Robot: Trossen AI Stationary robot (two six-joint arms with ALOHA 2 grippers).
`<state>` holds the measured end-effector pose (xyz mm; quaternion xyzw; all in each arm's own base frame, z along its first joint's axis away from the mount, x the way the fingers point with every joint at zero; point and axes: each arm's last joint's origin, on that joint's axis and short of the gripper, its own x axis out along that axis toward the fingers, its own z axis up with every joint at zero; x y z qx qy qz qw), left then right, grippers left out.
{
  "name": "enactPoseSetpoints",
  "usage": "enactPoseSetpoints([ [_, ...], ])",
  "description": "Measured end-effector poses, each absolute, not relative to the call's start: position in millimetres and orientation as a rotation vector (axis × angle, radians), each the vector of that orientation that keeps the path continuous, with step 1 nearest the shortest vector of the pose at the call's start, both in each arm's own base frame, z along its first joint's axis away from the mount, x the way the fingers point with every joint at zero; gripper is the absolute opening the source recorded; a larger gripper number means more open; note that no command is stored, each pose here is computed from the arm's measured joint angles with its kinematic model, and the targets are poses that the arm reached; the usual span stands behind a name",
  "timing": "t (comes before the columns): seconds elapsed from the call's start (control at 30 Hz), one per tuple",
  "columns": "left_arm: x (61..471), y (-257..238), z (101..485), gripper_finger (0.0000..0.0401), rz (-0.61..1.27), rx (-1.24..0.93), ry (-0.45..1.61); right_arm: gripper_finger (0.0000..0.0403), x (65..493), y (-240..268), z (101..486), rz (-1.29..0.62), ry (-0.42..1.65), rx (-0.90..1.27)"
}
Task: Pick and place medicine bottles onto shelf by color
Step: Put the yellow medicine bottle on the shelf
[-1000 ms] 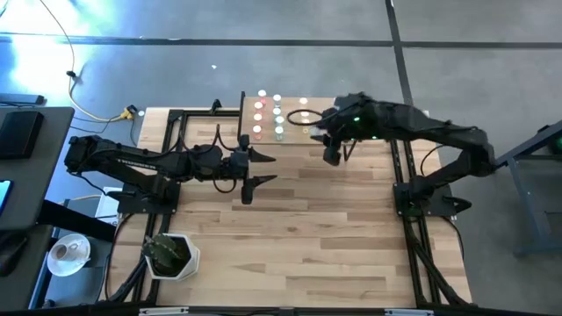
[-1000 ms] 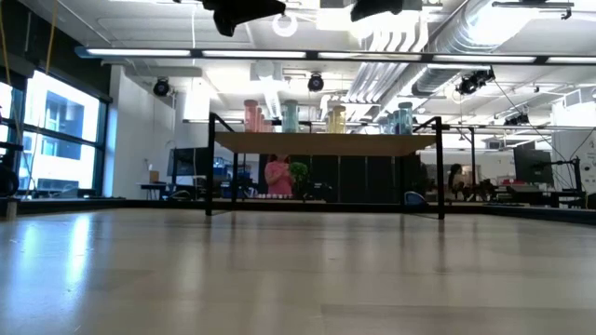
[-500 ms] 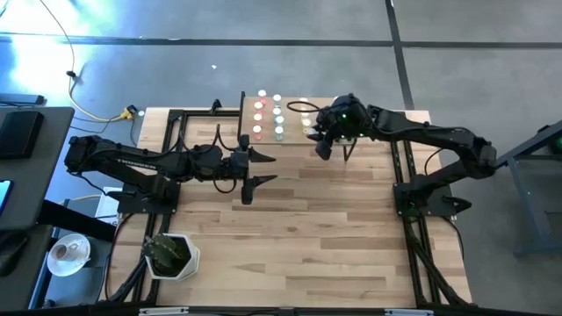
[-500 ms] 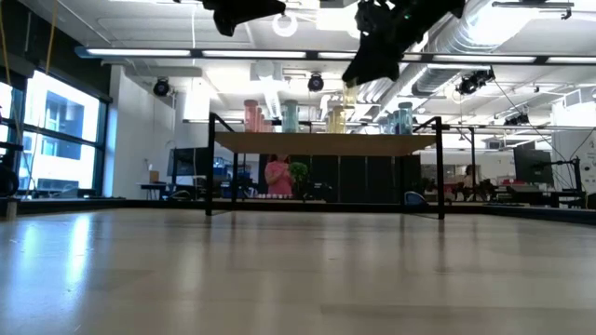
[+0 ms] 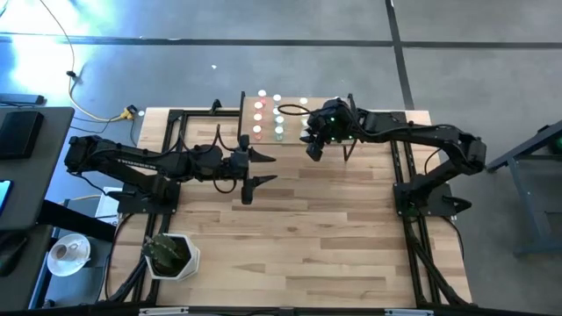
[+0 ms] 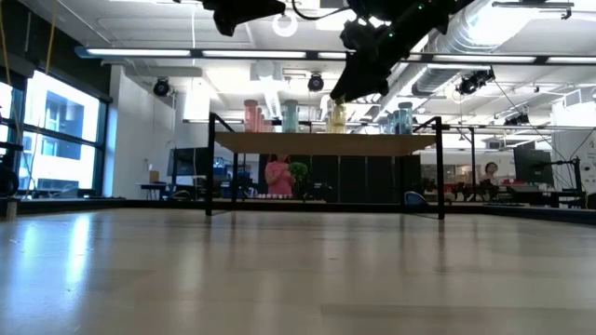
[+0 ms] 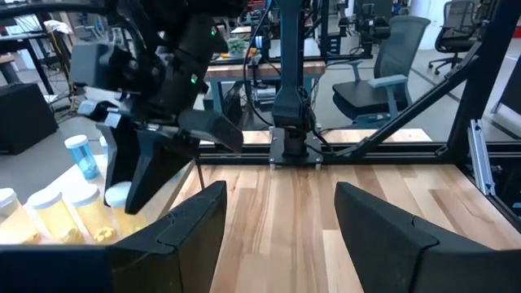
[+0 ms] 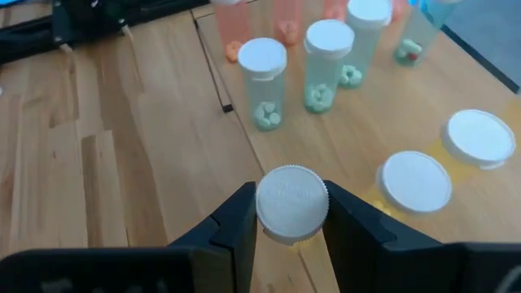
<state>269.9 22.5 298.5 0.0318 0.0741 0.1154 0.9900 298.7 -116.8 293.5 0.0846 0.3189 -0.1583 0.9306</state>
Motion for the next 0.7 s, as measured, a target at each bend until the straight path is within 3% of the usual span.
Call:
enactPoseSetpoints([
  [0.7,269.6,22.5,295.5,0.0220,0.231,0.065,0.179,0.0110,304.1,-121.4,283.8,-0.427,0.670,0.233],
])
